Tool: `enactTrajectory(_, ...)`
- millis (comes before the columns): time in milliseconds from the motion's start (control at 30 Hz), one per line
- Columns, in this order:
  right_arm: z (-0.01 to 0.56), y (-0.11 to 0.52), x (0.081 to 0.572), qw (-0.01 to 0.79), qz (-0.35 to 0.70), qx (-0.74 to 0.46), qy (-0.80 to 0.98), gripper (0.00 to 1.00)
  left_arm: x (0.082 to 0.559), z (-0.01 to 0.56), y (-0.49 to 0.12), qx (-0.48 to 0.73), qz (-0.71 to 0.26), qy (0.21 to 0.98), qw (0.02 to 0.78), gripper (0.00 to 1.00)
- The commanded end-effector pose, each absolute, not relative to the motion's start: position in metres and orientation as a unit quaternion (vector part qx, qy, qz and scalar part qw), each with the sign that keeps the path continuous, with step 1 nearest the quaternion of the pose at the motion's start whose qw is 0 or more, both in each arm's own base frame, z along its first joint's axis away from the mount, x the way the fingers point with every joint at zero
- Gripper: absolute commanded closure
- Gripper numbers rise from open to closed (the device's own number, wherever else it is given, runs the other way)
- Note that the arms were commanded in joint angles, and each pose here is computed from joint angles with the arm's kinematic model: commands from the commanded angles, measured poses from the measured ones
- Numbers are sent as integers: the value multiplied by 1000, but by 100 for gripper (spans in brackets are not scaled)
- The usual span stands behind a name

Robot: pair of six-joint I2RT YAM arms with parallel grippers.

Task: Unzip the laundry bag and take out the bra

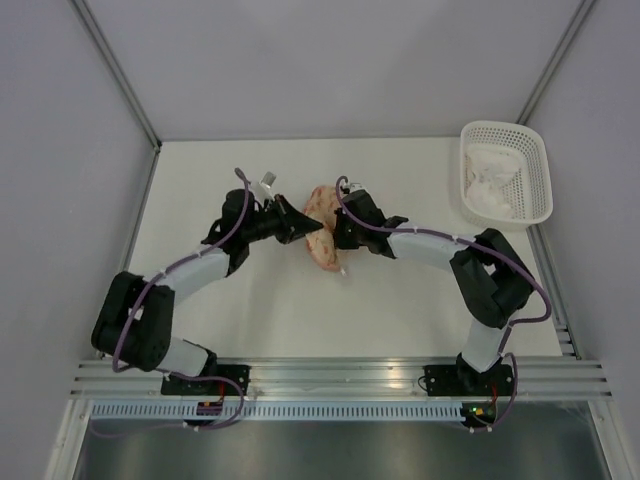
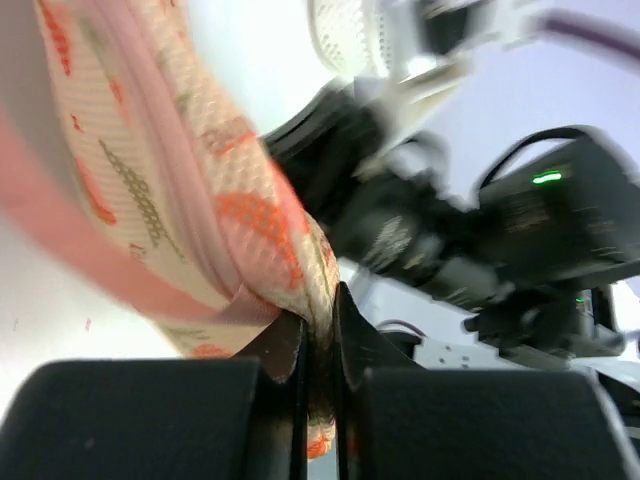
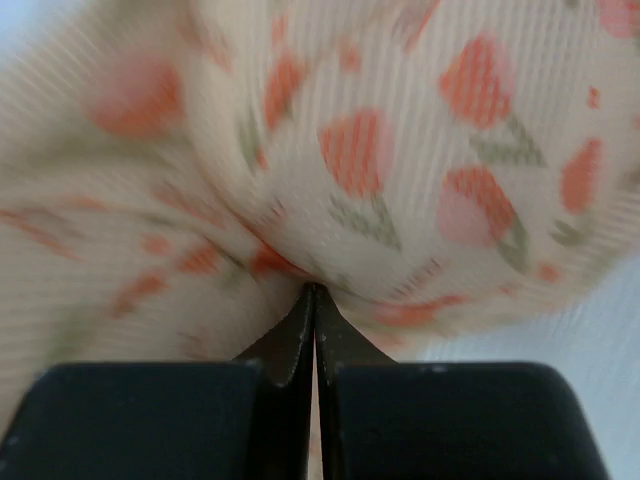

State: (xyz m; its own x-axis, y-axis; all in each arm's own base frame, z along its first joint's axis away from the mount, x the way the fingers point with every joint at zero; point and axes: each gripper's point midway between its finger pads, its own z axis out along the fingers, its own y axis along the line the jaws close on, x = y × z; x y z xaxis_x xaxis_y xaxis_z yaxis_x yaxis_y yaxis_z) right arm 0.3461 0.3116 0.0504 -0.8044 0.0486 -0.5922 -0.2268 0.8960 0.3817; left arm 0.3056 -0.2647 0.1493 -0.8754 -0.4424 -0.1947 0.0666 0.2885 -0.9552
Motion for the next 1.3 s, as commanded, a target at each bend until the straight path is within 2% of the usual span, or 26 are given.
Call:
enactTrajectory(0, 64, 316, 322, 293, 251, -70, 920, 100, 327, 251, -259, 28, -480, 784, 394, 98)
enactTrajectory(33, 78, 317, 324, 305, 260, -69, 914, 100, 328, 262, -256, 52, -466, 782, 410, 98)
enactTrajectory(67, 85, 318, 325, 314, 266, -69, 909, 95, 325, 277, -255, 60, -454, 794, 401, 98)
enactTrajectory(100, 91, 319, 325, 318, 273, -70, 905, 82, 326, 283, -255, 72, -446, 796, 402, 98)
enactTrajectory(133, 104, 321, 326, 328, 284, -72, 898, 51, 324, 287, -255, 90, -438, 799, 402, 98)
enactTrajectory(167, 111, 321, 326, 333, 288, -74, 894, 38, 324, 294, -255, 96, -433, 803, 398, 98)
enactTrajectory(233, 135, 319, 325, 354, 299, -77, 883, 22, 325, 295, -253, 107, -417, 809, 400, 98)
enactTrajectory(300, 162, 309, 325, 385, 301, -67, 870, 12, 325, 294, -252, 109, -397, 821, 396, 98)
enactTrajectory(467, 201, 271, 322, 436, 266, -43, 859, 10, 323, 282, -248, 122, -348, 850, 377, 98)
enactTrajectory(567, 200, 246, 319, 442, 229, -28, 867, 10, 328, 278, -240, 129, -297, 865, 384, 98)
enactTrajectory(800, 207, 198, 312, 459, 172, 3, 872, 9, 338, 257, -198, 113, -134, 897, 406, 98)
enactTrajectory(1033, 211, 189, 315, 459, 166, 13, 873, 9, 321, 217, -223, 181, -14, 906, 382, 98)
enactTrajectory(1267, 225, 178, 314, 472, 152, 23, 868, 9, 314, 142, -240, 234, 124, 906, 331, 98)
